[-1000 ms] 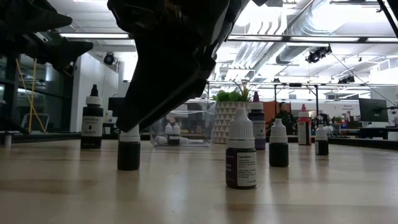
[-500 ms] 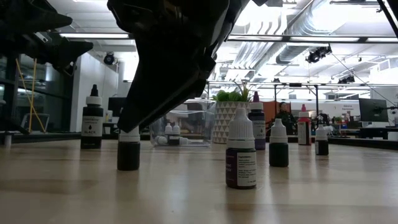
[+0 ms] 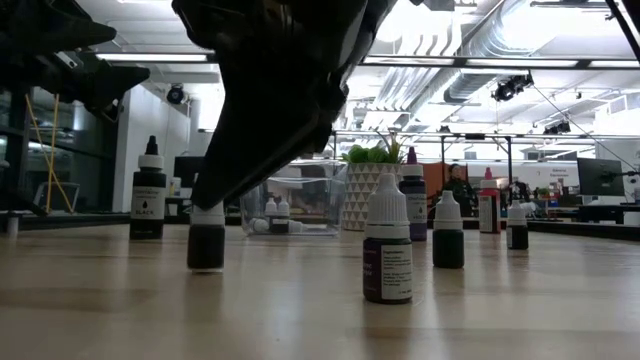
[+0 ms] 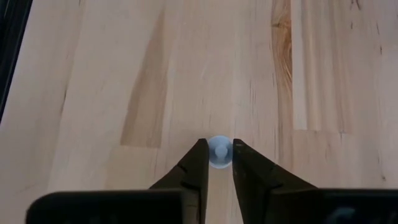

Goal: Pick & Place food coloring
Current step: Put the small red food coloring bottle into the transparent bin

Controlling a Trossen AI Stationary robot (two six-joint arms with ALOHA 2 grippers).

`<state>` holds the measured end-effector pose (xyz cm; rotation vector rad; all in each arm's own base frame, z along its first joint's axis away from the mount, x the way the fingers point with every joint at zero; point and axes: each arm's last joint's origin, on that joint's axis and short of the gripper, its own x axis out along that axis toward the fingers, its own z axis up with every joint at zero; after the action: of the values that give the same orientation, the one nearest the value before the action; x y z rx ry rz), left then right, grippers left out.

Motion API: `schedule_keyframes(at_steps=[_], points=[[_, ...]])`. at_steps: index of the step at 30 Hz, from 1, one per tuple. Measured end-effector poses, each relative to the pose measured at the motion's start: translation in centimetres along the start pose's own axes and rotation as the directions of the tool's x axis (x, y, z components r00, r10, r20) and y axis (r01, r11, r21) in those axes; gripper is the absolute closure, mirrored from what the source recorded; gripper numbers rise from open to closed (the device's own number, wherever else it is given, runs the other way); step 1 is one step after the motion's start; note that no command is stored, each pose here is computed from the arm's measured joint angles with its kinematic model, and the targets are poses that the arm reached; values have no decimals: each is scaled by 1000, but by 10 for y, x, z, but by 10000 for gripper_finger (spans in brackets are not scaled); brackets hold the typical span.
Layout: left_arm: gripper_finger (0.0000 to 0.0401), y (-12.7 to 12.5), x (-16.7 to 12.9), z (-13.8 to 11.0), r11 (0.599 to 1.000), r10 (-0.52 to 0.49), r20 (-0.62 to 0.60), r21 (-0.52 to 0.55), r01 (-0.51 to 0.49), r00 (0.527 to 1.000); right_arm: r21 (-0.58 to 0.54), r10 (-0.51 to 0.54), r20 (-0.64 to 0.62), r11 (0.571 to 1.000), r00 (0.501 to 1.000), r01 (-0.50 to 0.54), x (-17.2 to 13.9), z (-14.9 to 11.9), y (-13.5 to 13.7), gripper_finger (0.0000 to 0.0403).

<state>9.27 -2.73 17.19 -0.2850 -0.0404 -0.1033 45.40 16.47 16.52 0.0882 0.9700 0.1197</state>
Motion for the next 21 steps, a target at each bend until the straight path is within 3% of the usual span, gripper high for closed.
schedule_keyframes(at_steps=[6,13,21], points=[[130,0,0,0,1000,0,0,0,0,1000,-34,-2,22,999,1000,3,-28,31,3,359],[130,0,0,0,1000,0,0,0,0,1000,-119,-90,86,988,992,100,-80,72,1,351],[130,0,0,0,1000,0,0,0,0,1000,-75,-144,174,984,974,159,-127,103,-15,357]])
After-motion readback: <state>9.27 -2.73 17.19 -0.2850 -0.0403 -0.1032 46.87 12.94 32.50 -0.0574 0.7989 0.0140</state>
